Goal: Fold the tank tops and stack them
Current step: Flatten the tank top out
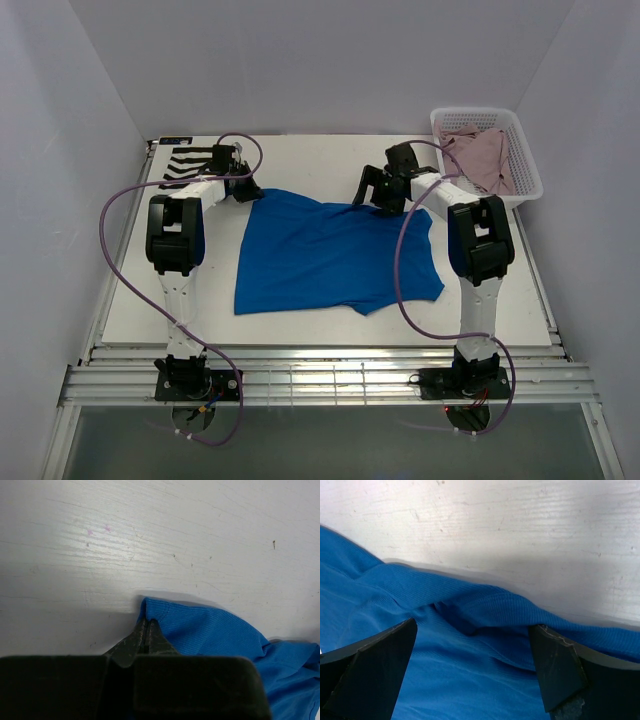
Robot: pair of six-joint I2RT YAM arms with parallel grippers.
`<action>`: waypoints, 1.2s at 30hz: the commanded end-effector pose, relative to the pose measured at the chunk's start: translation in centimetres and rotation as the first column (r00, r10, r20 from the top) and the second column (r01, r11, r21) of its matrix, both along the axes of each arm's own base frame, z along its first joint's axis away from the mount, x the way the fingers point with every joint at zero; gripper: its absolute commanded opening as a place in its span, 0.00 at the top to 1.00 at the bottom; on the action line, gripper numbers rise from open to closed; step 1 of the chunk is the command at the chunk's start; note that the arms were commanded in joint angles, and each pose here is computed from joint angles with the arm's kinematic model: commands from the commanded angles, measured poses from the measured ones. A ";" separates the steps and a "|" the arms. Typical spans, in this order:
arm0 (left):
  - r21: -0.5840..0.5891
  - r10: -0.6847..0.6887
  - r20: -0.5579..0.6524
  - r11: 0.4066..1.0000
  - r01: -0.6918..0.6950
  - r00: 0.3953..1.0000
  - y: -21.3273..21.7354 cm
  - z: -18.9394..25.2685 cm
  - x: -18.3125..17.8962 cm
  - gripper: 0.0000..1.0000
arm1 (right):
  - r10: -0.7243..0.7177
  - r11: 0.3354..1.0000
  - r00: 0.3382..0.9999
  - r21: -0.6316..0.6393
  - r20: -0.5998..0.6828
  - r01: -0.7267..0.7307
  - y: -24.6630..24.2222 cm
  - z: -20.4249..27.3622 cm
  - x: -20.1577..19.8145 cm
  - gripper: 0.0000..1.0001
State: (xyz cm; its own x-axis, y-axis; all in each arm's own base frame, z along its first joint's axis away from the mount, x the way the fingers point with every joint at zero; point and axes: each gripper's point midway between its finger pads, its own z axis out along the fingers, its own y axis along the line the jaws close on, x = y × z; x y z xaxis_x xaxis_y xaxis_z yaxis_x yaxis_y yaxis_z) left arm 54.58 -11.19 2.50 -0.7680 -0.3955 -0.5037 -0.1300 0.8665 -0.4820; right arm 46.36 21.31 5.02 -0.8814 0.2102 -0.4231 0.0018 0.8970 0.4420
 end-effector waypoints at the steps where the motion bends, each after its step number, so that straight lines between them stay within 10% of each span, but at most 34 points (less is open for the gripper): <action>1: 0.025 0.013 0.041 1.000 -0.014 0.999 0.5 2.7 -0.1 1.00 | -0.032 0.999 0.998 0.039 0.058 0.029 0.6 0.5 2.1 0.02; 9: 0.031 0.018 0.038 0.999 -0.019 0.999 0.6 2.6 -0.1 1.00 | -0.097 0.994 0.993 0.064 0.061 0.093 0.7 -0.5 4.5 0.19; 17: 0.033 0.031 0.037 0.999 -0.032 0.999 1.2 2.6 0.1 1.00 | -0.152 0.986 0.979 0.090 0.133 0.141 0.3 1.4 5.8 0.92; 36: -0.056 0.141 0.148 0.989 -0.134 0.979 4.5 7.0 1.4 1.00 | 0.000 0.977 0.951 0.201 0.311 -0.066 -0.9 8.3 7.6 0.92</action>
State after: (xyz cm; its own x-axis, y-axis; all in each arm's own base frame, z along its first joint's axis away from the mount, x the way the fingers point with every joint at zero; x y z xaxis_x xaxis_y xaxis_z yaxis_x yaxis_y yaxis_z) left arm 54.51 -7.58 3.43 -0.7149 -0.4930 -0.4959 -0.2254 0.8338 -0.5039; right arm 52.39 19.11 6.39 -0.7979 0.3504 -0.4906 0.0258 0.8329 0.5529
